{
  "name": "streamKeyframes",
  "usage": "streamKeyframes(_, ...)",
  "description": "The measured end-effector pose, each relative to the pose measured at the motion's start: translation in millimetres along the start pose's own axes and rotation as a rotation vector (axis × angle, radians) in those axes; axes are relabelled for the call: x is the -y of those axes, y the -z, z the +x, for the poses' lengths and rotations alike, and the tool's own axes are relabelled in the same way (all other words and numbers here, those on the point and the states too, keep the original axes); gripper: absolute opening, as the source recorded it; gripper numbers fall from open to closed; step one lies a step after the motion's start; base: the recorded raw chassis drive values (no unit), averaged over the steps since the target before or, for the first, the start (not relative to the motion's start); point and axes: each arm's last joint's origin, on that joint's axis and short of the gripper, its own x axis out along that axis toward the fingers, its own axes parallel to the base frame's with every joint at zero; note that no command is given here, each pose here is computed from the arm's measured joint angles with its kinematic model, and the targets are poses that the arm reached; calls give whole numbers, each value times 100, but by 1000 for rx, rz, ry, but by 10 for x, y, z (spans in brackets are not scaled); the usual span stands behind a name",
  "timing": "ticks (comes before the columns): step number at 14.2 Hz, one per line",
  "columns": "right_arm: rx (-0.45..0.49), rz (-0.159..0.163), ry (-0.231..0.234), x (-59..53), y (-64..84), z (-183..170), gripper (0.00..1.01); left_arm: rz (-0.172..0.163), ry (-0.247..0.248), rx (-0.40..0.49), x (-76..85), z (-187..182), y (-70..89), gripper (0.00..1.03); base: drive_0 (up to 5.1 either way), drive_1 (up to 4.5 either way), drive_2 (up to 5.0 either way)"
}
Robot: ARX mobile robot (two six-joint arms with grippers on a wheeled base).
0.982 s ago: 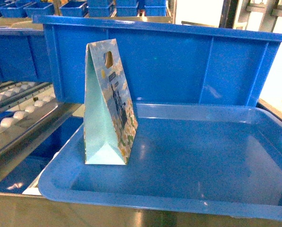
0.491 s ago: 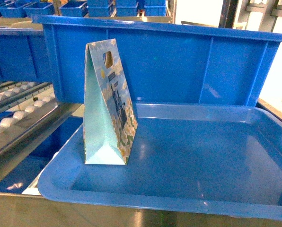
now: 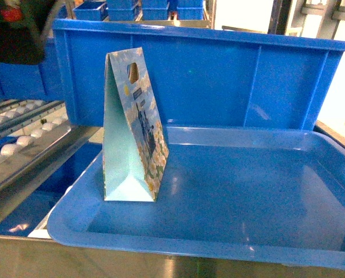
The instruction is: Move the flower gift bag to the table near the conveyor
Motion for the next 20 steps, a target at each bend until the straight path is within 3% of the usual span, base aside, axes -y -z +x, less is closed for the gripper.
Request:
streamKeyframes(5,0,0,0,0,0,0,2,13,76,-75,340,358,126,98,0,0,0)
streamKeyframes(6,0,0,0,0,0,0,2,33,86,-81,397,398,137,98,0,0,0)
streamKeyframes(11,0,0,0,0,0,0,2,39,89,-177,503,454,292,98,0,0,0)
streamKeyframes(13,0,0,0,0,0,0,2,19,87,-207,512,455,328,98,0,0,0)
streamKeyframes(18,0,0,0,0,0,0,2,-18,60,-216,501,460,345,46,0,0,0)
streamKeyframes(20,0,0,0,0,0,0,2,-24,36,-215,492,461,345,2,0,0,0)
